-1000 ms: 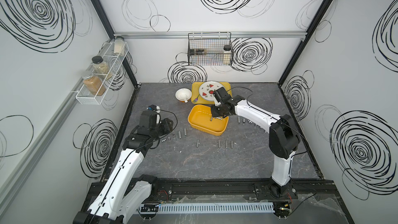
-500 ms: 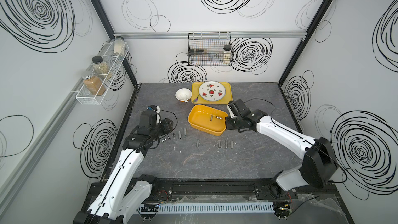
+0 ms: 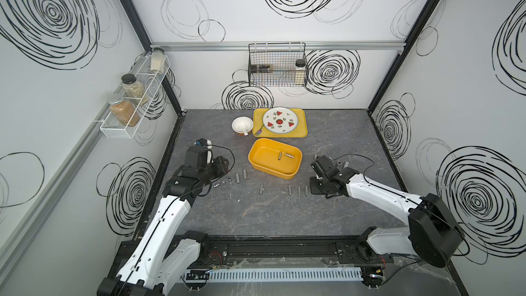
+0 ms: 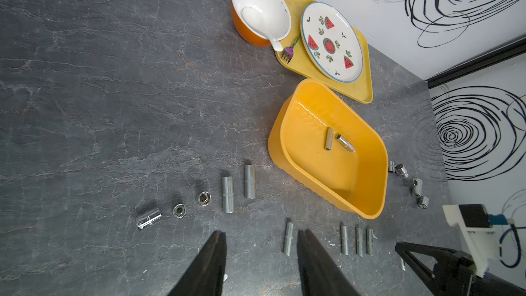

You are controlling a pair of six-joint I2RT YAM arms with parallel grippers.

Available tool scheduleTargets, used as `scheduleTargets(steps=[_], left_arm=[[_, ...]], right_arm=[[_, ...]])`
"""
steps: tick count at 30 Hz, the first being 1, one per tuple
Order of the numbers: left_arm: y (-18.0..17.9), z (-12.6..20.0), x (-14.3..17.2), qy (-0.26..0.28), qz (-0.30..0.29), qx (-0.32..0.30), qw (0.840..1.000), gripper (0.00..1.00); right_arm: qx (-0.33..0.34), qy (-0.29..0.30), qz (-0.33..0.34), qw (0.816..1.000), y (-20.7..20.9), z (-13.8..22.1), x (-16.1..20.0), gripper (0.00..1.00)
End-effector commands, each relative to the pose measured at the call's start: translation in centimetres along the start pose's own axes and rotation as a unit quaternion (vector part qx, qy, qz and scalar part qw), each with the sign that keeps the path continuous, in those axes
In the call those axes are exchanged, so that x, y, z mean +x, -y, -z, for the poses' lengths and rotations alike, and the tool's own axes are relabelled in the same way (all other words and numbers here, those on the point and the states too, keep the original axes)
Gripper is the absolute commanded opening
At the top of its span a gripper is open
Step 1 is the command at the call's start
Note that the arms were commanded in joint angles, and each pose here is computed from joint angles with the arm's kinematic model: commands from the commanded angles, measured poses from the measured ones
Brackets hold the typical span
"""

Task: Take out the socket from the storage box
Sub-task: Place the socket head at the center of the board.

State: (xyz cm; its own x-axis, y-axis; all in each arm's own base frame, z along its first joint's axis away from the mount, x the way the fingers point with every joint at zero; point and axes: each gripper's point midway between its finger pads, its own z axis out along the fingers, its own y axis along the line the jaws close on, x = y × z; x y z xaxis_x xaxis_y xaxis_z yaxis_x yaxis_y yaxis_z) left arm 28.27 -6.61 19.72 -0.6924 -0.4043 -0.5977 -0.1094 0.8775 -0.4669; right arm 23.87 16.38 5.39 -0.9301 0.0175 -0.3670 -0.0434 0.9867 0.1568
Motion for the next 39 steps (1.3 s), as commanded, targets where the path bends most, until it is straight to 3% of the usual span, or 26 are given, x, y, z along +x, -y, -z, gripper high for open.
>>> scheduleTargets(steps=[1, 30, 39], left_arm=[[-0.1, -0.2, -0.4, 0.01, -0.003, 0.001, 1.0, 0.48], [-0.4, -0.4, -0.5, 0.011, 0.0, -0.007, 1.0, 0.48], [-0.5, -0.4, -0.4, 0.009, 0.0, -0.008, 1.0, 0.48]], right_arm=[[-0.003, 0.022, -0.023, 0.999, -0.1, -0.7, -0.5, 0.09], [0.023, -0.003, -0.031, 0.999, 0.5, -4.0, 0.4, 0.13], [0.025, -0.004, -0.032, 0.999, 0.4, -4.0, 0.3, 0.23]])
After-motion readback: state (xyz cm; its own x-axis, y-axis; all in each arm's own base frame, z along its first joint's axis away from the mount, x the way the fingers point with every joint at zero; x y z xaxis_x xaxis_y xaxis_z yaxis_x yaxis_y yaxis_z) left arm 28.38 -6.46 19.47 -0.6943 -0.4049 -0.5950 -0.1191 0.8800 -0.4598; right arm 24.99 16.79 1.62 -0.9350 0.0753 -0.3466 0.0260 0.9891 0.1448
